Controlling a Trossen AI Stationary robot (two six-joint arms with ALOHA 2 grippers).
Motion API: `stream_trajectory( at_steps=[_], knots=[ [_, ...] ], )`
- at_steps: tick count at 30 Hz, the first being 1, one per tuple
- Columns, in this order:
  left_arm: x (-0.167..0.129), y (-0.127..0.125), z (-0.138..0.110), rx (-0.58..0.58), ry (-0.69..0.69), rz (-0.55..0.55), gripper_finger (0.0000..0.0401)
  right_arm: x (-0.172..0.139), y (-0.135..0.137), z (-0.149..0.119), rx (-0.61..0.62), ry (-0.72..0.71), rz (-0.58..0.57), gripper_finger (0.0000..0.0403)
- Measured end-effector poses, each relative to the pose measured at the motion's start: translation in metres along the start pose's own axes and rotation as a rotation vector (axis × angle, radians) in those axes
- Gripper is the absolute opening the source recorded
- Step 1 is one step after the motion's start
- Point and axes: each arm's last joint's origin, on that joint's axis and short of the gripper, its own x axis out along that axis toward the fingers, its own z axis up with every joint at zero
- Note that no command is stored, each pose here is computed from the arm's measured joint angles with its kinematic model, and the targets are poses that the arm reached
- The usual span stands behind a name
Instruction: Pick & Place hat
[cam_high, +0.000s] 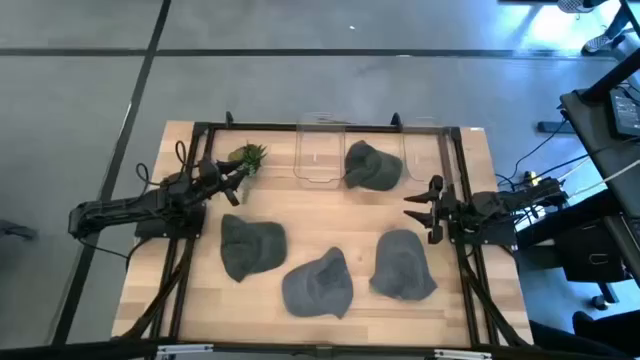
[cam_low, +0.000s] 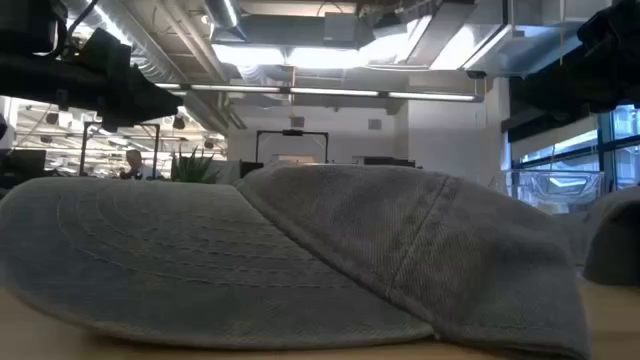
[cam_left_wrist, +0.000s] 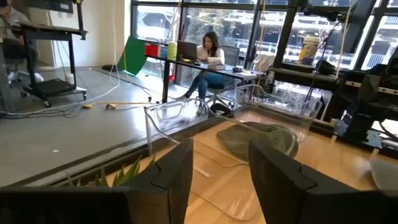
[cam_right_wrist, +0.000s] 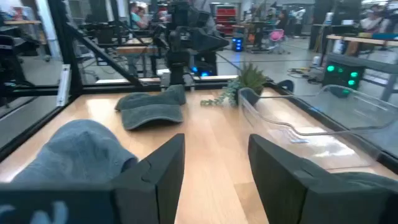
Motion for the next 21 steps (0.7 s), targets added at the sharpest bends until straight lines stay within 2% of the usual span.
stream_trajectory(
  at_steps=[14,21],
  knots=[
    [0.0000,-0.0008,0.0000,-0.021,0.004,-0.027,0.0148,0.0000,0.0005,0.0000,-0.012,0.000,0.018,0.0178],
    [0.0000,-0.0008,0.0000,-0.097,0.005,-0.027,0.0152,0.0000,-0.0015,0.0002,0.035,-0.004,-0.052,0.0178]
  ],
)
